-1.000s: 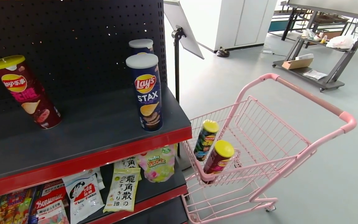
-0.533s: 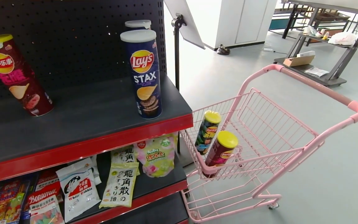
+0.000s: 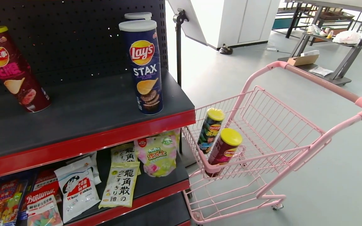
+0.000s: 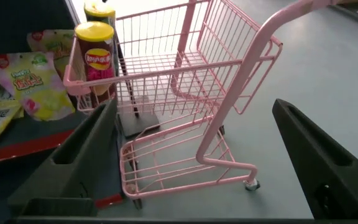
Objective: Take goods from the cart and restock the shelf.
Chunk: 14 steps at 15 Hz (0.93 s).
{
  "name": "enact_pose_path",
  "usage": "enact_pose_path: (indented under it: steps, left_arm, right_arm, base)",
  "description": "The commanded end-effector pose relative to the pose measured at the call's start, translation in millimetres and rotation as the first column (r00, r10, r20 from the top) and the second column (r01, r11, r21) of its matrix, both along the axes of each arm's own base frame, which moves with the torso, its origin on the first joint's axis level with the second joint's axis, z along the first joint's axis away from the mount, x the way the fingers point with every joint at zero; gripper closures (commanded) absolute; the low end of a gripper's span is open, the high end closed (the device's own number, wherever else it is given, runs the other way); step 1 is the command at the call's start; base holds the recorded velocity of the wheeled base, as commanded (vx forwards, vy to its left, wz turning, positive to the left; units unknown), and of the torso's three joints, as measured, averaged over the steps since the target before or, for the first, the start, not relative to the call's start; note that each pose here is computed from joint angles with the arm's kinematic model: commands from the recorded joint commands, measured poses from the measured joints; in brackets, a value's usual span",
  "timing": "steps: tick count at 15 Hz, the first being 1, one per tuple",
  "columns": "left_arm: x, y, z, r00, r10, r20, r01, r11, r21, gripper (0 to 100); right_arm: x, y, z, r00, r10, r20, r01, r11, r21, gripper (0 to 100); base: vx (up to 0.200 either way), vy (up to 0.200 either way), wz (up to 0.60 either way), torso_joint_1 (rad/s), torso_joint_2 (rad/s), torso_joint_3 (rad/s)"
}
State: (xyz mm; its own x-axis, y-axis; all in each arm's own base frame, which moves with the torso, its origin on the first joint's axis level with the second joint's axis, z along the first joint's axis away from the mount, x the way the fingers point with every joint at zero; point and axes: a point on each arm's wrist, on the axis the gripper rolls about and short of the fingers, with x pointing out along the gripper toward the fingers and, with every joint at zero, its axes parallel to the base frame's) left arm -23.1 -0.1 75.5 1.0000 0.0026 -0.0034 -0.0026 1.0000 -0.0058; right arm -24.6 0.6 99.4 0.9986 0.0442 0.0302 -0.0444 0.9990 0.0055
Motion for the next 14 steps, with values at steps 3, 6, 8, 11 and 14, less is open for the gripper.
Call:
enact_pose_path:
  steps: [3, 6, 8, 11, 14]
  left_arm:
    - [0, 0.0, 0.1, 1.000, 0.001, -0.001, -0.001, 1.000, 0.000, 0]
    - [0, 0.0, 0.1, 1.000, 0.001, -0.001, -0.001, 1.000, 0.000, 0]
    - [0, 0.0, 0.2, 1.000, 0.001, 0.000, -0.001, 1.000, 0.000, 0]
    - [0, 0.0, 0.2, 1.000, 0.001, 0.000, -0.001, 1.000, 0.000, 0]
    - [0, 0.0, 0.2, 1.000, 0.001, 0.000, -0.001, 1.000, 0.000, 0]
  right_arm:
    - [91, 11, 142, 0.959, 0.234, -0.158, -0.220, 0.970, 0.100, 0]
    - [161, 37, 87, 0.858, 0.399, -0.324, -0.366, 0.917, 0.158, 0]
    - [196, 47, 60, 0.832, 0.423, -0.360, -0.387, 0.906, 0.169, 0]
    - [228, 59, 35, 0.796, 0.443, -0.413, -0.405, 0.896, 0.181, 0]
    - [236, 76, 25, 0.757, 0.492, -0.430, -0.460, 0.869, 0.184, 0]
  base:
    - [0.000, 0.000, 0.00, 0.000, 0.00, 0.000]
    - [0.000, 0.000, 0.00, 0.000, 0.00, 0.000]
    - [0.000, 0.000, 0.00, 0.000, 0.00, 0.000]
    - [0.000, 0.000, 0.00, 0.000, 0.00, 0.000]
    - [0.000, 0.000, 0.00, 0.000, 0.00, 0.000]
